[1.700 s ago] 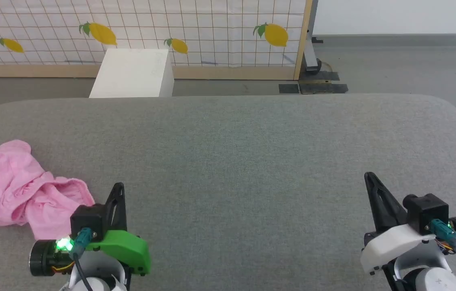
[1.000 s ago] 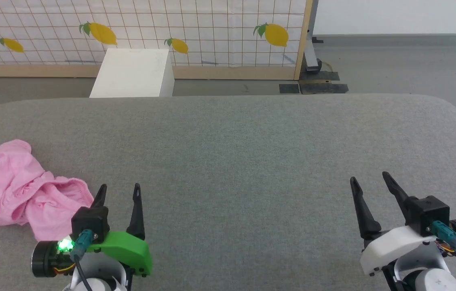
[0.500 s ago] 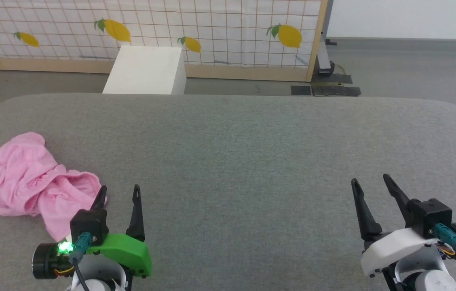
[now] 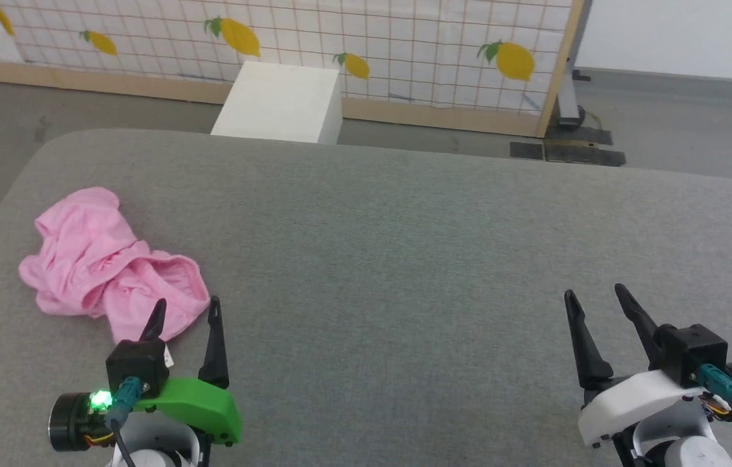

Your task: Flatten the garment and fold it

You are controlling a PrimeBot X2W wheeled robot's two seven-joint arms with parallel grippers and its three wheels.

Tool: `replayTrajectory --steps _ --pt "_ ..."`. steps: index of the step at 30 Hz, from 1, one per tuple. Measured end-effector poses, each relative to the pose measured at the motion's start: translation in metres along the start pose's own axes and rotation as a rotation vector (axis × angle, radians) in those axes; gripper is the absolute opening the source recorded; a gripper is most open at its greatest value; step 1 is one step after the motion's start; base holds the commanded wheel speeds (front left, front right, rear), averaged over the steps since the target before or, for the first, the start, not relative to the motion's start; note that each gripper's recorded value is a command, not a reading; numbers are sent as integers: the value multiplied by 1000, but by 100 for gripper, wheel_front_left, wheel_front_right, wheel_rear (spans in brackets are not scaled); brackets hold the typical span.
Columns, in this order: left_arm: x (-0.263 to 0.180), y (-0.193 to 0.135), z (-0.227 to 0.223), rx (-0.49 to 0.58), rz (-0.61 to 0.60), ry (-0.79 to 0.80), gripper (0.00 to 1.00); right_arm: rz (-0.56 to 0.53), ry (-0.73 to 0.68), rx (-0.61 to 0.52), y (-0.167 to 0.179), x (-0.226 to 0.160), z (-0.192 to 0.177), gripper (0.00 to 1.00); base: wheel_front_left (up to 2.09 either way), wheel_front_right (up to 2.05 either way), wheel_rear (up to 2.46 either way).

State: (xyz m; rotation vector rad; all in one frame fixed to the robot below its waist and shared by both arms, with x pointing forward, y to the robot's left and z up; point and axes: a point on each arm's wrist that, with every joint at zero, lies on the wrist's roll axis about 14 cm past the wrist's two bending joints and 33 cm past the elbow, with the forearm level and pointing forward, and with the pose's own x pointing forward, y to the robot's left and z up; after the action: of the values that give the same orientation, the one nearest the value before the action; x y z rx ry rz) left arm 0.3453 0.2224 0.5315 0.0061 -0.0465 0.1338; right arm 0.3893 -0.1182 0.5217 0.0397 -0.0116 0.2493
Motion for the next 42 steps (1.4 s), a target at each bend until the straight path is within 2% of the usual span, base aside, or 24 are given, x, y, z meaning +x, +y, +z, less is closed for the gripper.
replayTrajectory --steps 42 --pt "-59 83 -4 -24 279 -29 100 249 27 68 85 35 -23 100 0 0 0"
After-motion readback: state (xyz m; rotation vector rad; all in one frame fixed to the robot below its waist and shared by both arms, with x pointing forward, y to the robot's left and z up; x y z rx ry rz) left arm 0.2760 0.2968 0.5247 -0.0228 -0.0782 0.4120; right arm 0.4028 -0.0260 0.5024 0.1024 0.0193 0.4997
